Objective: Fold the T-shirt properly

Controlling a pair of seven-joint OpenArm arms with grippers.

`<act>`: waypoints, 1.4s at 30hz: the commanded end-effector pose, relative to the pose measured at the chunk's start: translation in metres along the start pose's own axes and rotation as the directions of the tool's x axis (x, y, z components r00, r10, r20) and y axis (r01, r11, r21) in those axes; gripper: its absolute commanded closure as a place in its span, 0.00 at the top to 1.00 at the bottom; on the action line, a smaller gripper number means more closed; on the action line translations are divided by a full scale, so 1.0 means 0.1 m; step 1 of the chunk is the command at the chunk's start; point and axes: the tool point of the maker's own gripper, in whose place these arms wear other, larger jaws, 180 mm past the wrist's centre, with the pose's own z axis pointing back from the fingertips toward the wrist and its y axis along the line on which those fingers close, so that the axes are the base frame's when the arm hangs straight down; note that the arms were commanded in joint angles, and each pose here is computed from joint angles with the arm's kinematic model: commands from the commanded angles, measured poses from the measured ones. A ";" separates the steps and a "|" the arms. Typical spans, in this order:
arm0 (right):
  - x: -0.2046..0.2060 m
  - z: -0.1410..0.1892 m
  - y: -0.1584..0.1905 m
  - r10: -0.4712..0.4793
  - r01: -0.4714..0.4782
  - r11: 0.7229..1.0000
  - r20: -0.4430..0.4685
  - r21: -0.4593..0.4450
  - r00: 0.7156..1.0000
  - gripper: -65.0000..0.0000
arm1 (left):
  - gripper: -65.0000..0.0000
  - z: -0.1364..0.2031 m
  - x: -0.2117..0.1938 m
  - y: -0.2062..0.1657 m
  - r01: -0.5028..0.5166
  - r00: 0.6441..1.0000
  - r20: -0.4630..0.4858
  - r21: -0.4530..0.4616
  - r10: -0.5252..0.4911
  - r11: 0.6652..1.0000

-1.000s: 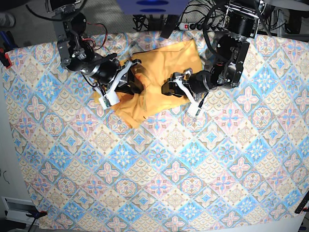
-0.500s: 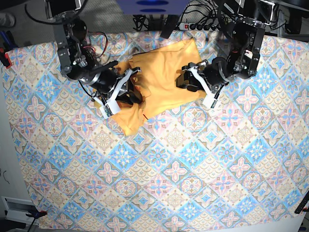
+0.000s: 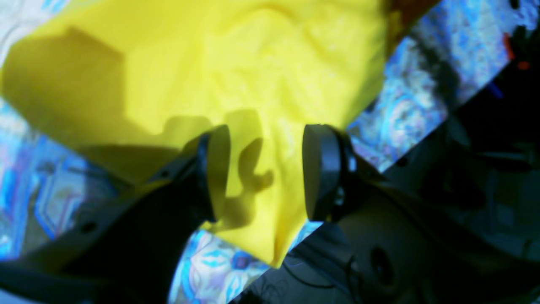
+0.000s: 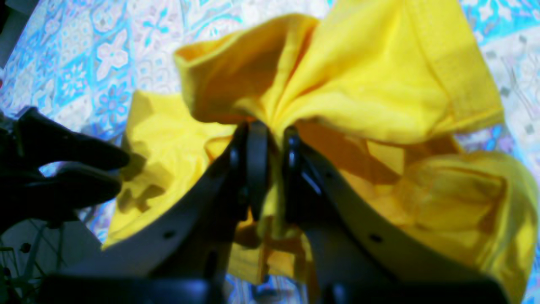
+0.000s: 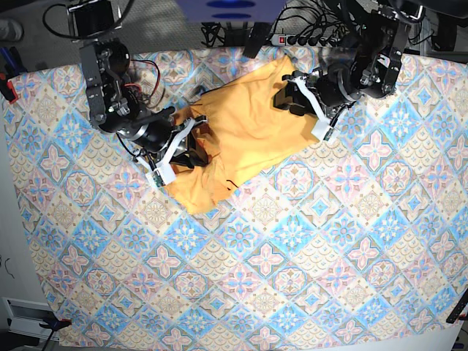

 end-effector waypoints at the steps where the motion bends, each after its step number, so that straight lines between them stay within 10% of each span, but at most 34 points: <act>1: 0.17 0.04 -0.02 0.010 -0.010 1.000 0.055 0.003 0.998 0.00 | 0.43 0.04 0.07 0.03 0.015 1.000 0.019 -0.002 -0.015 1.000; 7: 0.16 0.08 -0.09 0.024 -0.023 1.000 0.048 -0.010 0.999 0.00 | 0.39 -0.07 0.03 0.34 -0.044 0.999 0.002 0.047 0.044 0.998; 14: 0.17 0.08 -0.08 0.024 -0.024 1.000 0.050 -0.010 0.998 0.00 | 0.02 -0.19 0.12 0.52 -0.085 0.996 0.011 0.068 0.085 0.994; 31: 0.23 0.13 -0.19 0.016 -0.013 0.999 0.074 -0.040 0.997 0.00 | 0.01 -0.54 0.69 0.78 -0.096 0.995 0.044 0.118 0.091 0.988; 42: 0.23 0.13 -0.21 0.013 -0.010 0.999 0.074 -0.043 0.997 0.00 | 0.01 -0.03 0.61 0.35 0.014 0.998 0.063 0.063 -0.018 0.998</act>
